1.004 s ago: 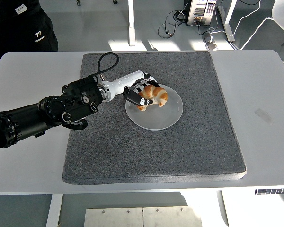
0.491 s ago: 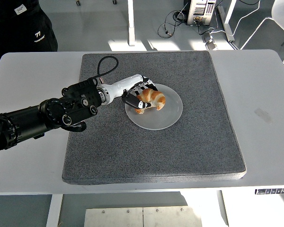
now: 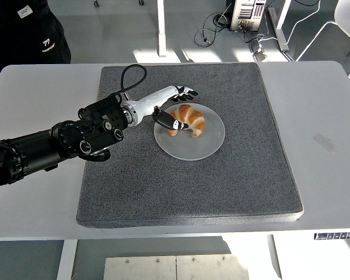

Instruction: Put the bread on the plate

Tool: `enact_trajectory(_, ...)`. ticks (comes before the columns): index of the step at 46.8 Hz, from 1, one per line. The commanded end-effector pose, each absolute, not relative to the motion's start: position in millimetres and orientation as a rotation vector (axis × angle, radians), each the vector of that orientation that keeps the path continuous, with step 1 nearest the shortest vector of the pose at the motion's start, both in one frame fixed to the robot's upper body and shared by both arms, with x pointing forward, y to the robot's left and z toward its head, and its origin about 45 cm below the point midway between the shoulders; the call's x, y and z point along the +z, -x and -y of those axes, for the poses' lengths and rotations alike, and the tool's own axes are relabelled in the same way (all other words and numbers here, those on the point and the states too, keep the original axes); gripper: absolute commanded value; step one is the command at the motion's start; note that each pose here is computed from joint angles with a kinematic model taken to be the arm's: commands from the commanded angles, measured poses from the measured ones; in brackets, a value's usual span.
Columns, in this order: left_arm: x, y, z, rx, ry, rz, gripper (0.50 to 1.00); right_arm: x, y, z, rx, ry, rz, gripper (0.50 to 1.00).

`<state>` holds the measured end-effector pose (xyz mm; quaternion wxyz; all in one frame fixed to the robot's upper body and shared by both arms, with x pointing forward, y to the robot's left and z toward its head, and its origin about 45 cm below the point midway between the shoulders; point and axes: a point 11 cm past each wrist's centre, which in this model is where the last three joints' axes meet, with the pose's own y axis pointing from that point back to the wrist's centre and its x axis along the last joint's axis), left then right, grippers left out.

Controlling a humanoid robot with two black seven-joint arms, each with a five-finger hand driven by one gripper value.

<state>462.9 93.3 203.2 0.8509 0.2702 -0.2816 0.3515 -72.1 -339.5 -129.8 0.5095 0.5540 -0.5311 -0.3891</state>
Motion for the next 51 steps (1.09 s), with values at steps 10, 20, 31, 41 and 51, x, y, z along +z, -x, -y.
enact_trajectory(10,212.2,-466.6,-90.3,0.774,-0.536,0.586,0.887,-129.8,72.2,339.4,-0.938,-1.334,1.279,1.0)
enact_trajectory(20,225.8,-472.5,-88.7,0.82,-0.493,0.582,0.887,-129.8,72.2,339.4,-0.938,-1.334,1.279,1.0)
enact_trajectory(31,241.8,-482.9,-100.3,0.901,-0.453,0.57,0.889,-129.8,72.2,339.4,-0.938,-1.334,1.279,1.0)
enact_trajectory(41,254.0,-496.0,-130.9,1.026,-0.411,0.486,0.892,-129.8,72.2,339.4,-0.938,-1.334,1.279,1.0)
enact_trajectory(51,272.1,-508.3,-158.8,1.173,-0.325,0.396,0.893,-129.8,72.2,339.4,-0.938,-1.334,1.279,1.0)
